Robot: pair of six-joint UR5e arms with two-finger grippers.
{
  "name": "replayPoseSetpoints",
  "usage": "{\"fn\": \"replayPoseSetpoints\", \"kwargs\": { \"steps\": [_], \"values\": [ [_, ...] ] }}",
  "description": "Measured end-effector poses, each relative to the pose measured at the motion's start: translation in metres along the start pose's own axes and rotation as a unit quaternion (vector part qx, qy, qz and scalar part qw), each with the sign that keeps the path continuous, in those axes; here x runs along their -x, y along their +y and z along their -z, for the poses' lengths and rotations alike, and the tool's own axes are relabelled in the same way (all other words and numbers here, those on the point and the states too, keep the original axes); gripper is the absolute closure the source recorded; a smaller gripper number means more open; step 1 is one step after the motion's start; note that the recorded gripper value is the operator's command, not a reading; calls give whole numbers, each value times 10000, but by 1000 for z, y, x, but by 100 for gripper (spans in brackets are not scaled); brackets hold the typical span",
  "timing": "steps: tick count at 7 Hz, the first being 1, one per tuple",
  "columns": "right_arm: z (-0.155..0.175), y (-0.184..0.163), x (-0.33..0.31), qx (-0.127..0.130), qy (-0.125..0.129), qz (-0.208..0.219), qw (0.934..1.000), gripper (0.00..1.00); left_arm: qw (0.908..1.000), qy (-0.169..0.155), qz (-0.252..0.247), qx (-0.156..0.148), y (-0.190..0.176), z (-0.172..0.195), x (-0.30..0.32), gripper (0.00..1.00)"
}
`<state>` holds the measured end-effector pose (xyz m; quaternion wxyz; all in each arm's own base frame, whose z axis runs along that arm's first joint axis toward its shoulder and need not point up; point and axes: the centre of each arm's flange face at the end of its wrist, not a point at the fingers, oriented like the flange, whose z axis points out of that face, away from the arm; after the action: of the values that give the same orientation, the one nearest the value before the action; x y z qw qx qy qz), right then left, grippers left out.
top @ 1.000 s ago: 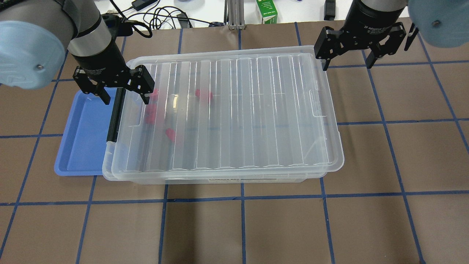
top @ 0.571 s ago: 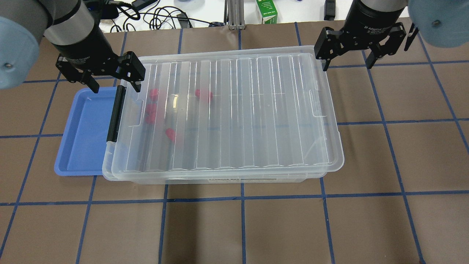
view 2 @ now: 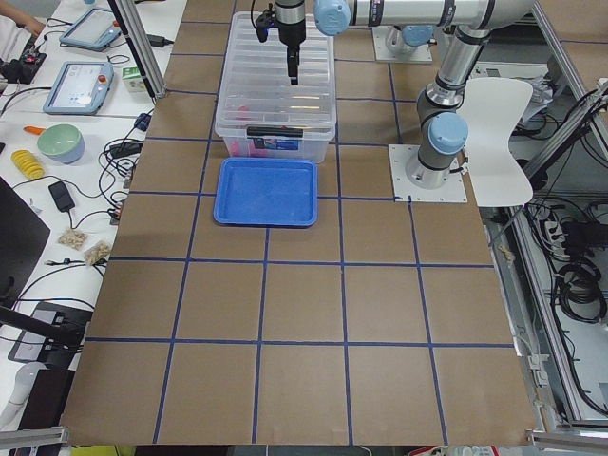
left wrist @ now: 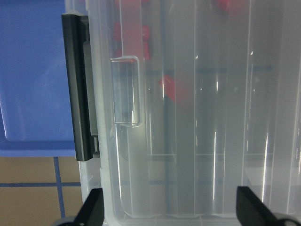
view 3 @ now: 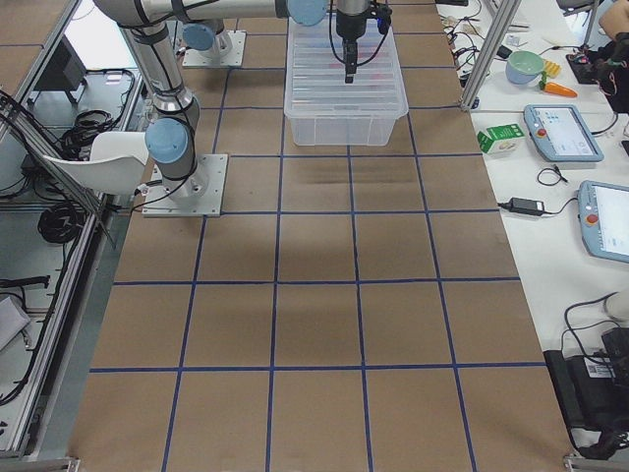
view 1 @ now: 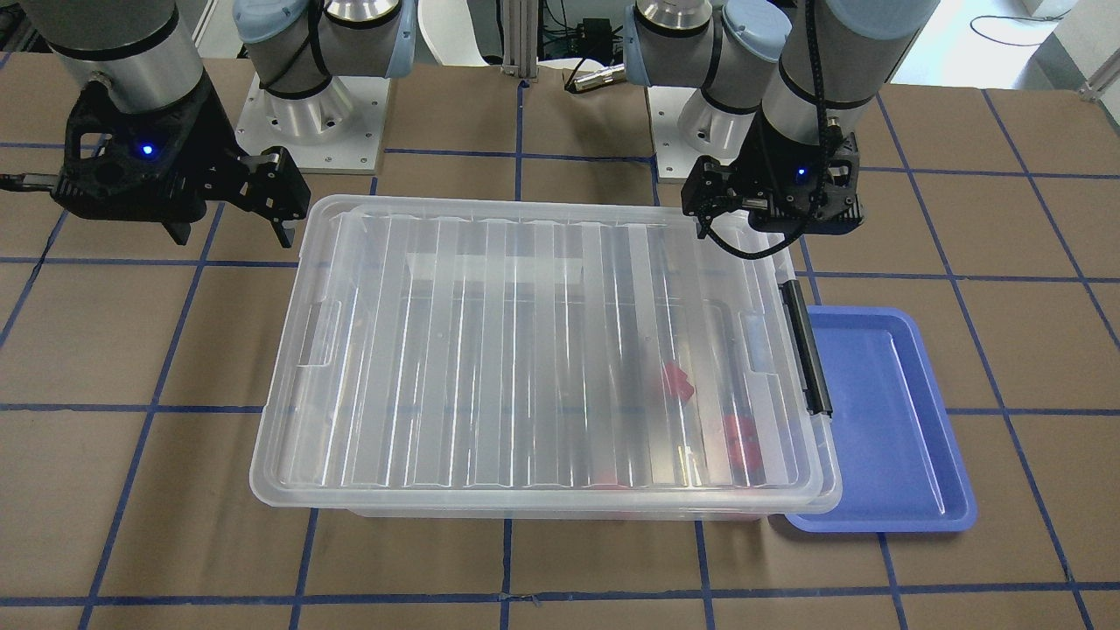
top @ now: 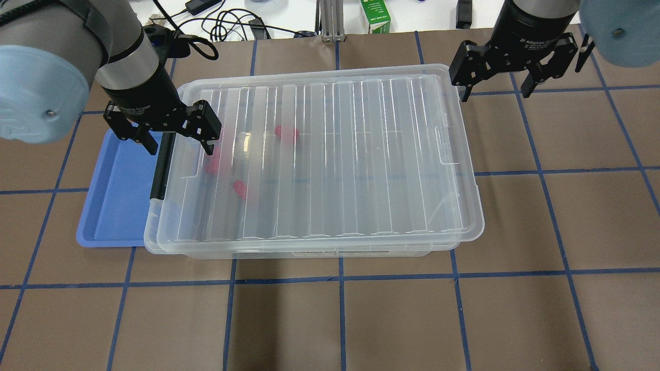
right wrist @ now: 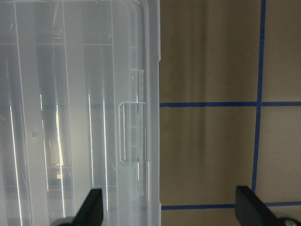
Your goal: Place red block in blue tray from box
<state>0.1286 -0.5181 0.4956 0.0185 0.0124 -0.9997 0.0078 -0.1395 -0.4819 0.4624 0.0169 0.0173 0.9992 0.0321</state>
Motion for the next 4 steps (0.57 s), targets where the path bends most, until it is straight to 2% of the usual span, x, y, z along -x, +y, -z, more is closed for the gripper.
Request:
{"fn": "replayPoseSetpoints", "kwargs": {
  "steps": [2,4],
  "values": [
    [-45,-12,-3,146,1,235,9996,0,9999,-10,-25,-145,3,14,-1,0],
    [-111,-27,-1,-44,9,281,9996,0,9997,-25,-67,-220,12,27,-1,0]
  ]
}}
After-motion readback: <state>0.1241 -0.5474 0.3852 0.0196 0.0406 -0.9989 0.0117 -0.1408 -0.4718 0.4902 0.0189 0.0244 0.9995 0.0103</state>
